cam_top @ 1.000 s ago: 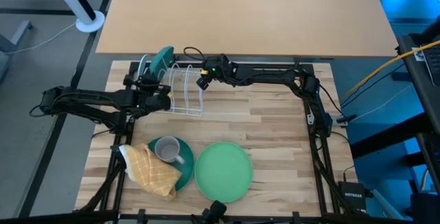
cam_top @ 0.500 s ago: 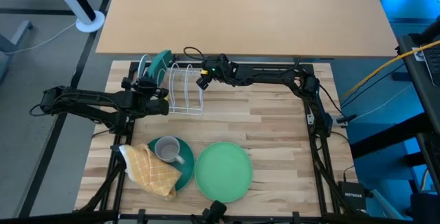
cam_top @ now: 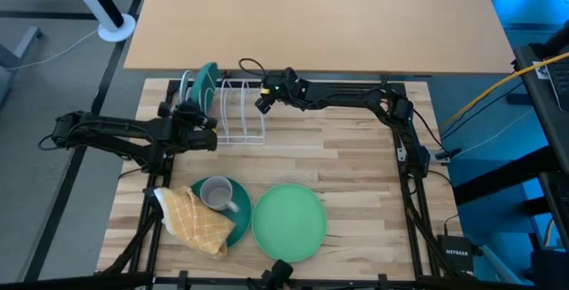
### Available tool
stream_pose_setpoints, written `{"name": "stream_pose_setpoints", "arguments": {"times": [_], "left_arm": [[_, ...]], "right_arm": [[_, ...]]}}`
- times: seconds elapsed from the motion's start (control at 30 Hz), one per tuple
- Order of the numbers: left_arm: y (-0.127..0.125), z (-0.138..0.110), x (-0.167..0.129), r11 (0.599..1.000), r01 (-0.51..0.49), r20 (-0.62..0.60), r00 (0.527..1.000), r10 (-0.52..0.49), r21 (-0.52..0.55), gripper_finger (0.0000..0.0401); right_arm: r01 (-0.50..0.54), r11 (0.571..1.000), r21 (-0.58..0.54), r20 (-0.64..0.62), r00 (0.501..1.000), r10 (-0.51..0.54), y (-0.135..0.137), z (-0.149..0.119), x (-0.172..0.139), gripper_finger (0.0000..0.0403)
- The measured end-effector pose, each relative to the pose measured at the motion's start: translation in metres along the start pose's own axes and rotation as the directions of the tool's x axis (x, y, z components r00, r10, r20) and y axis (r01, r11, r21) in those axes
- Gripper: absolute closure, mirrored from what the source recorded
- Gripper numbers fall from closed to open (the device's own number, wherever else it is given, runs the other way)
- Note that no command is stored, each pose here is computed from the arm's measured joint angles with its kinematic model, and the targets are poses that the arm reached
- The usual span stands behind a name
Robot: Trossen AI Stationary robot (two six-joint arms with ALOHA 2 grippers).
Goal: Sort dishes
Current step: Put the right dark green plate into the dish rack
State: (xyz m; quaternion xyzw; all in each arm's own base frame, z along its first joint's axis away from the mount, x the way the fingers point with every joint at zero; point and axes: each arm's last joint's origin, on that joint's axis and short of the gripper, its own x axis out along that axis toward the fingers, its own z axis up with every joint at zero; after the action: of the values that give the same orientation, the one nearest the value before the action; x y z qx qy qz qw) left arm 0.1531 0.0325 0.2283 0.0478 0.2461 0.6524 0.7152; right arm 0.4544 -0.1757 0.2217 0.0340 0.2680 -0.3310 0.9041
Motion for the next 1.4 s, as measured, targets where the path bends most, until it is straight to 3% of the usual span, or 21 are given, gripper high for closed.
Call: {"name": "stream_pose_setpoints", "arguments": {"times": [0.2, 0.93, 1.4], "left_arm": [[0.000, -0.002, -0.001, 0.999, 0.032, -0.033, 0.999, -0.032, -0.006, 0.0262], [0.026, 0.001, -0.016, 0.955, 0.247, -0.145, 0.951, -0.271, -0.165, 0.0260], [0.037, 0.002, -0.018, 0.930, 0.298, -0.149, 0.931, -0.332, -0.214, 0.0260]], "right_arm": [[0.010, 1.000, -0.001, -0.001, 1.000, -0.010, 0.000, 0.000, 0.000, 0.0244], [0.015, 1.000, -0.007, -0.017, 1.000, -0.015, 0.000, -0.002, -0.001, 0.0244], [0.015, 1.000, -0.009, -0.022, 1.000, -0.015, 0.001, -0.002, -0.001, 0.0244]]}}
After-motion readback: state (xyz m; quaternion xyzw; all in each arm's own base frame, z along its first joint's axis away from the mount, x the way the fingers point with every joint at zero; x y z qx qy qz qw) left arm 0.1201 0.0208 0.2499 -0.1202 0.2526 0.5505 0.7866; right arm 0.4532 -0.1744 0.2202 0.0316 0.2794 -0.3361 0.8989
